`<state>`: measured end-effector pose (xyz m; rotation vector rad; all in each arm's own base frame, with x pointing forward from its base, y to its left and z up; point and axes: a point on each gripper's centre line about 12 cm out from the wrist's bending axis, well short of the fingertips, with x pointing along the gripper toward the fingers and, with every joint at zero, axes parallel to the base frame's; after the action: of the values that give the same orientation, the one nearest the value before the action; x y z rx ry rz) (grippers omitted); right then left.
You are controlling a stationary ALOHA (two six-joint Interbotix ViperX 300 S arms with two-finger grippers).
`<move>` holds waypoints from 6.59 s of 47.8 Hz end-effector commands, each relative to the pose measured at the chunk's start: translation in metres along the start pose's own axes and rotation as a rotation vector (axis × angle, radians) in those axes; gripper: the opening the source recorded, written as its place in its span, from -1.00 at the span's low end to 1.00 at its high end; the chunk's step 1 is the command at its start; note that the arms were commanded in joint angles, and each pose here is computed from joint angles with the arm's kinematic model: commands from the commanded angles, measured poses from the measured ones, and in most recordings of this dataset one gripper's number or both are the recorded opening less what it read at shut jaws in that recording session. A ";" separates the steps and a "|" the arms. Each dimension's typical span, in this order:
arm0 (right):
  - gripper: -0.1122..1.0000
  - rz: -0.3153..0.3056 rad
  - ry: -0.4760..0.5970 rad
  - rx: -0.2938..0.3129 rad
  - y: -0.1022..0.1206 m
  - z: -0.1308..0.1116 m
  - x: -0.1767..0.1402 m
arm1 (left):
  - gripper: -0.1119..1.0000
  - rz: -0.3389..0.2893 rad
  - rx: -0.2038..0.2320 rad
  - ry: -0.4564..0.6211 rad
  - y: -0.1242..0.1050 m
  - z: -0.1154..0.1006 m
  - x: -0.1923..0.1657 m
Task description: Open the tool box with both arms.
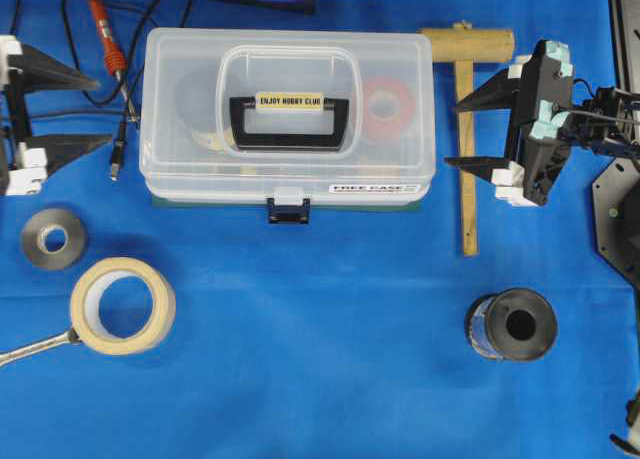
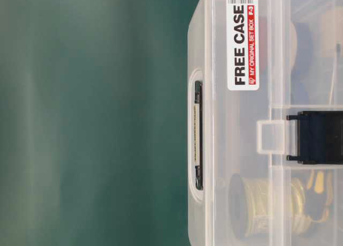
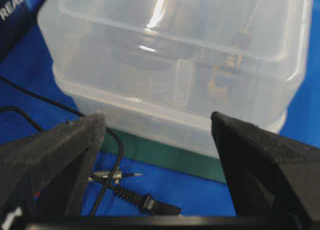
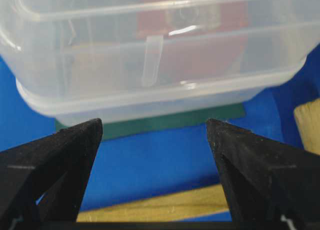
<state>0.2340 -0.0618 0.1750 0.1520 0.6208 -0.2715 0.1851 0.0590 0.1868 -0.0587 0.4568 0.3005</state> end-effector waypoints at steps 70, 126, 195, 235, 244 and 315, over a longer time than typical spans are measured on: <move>0.71 0.010 -0.165 -0.012 0.005 0.069 -0.009 | 0.67 0.004 0.001 -0.113 0.001 0.055 0.034; 0.71 -0.145 -0.318 0.058 -0.043 0.103 -0.034 | 0.67 0.215 -0.060 -0.314 0.056 0.085 0.024; 0.71 -0.366 -0.224 0.135 -0.128 0.107 -0.004 | 0.67 0.411 -0.097 -0.178 0.132 0.084 0.064; 0.71 -0.434 -0.199 0.194 -0.137 0.077 -0.037 | 0.67 0.500 -0.146 -0.133 0.144 0.058 0.029; 0.71 -0.434 -0.204 0.202 -0.131 0.071 -0.047 | 0.67 0.501 -0.152 -0.144 0.136 0.052 0.016; 0.71 0.148 -0.153 -0.071 0.034 0.024 -0.064 | 0.66 -0.117 0.097 -0.116 -0.023 0.013 -0.024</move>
<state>0.2153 -0.0225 0.2294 0.1004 0.5064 -0.1175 0.1814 0.0339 0.2063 0.0227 0.3768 0.1716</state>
